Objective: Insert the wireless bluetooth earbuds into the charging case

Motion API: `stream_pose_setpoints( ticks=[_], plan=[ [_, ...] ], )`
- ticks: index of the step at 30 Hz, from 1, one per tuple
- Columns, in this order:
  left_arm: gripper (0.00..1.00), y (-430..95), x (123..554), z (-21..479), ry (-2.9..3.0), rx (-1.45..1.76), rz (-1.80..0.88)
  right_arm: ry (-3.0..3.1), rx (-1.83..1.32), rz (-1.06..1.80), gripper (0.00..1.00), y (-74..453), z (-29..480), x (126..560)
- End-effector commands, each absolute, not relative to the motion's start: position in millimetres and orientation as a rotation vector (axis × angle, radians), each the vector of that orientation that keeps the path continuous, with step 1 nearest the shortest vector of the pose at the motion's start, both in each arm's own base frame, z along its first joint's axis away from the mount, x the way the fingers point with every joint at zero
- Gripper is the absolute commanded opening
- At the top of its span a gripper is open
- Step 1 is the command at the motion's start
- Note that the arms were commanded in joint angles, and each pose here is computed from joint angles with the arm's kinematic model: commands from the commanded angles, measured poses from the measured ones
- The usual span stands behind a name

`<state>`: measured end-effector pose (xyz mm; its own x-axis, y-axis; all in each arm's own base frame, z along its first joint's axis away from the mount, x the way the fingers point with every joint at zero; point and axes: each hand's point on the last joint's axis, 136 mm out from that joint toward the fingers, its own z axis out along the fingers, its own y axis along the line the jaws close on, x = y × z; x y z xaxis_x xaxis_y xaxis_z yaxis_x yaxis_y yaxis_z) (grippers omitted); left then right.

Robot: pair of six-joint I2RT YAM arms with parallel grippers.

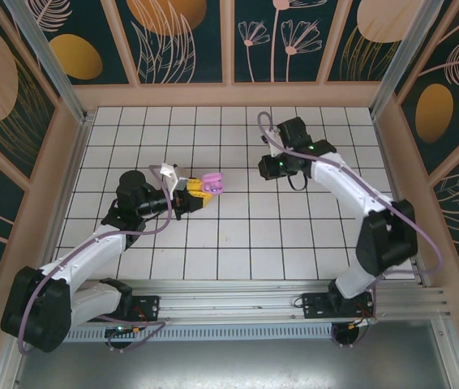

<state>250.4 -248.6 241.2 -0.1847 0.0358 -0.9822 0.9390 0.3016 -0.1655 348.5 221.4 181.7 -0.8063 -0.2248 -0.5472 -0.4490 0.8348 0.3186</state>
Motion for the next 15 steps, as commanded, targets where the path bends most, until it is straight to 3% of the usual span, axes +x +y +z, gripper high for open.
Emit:
stream_pose_setpoints(
  ticks=[1, 6, 15],
  plan=[
    [0.0, -251.2, 251.0, 257.4, 1.446, 0.948, -1.073, 2.36, -0.517, 0.851, 0.09, 240.8, 234.5, 318.3],
    [0.0, -253.0, 248.6, 259.7, 1.432, 0.955, -1.103, 2.22, -0.624, 0.989, 0.09, 262.0, 282.9, 274.2],
    [0.0, -255.3, 245.1, 263.1, 1.416, 0.963, -1.146, 2.113, -0.858, 1.112, 0.09, 313.1, 316.6, 218.7]
  ],
)
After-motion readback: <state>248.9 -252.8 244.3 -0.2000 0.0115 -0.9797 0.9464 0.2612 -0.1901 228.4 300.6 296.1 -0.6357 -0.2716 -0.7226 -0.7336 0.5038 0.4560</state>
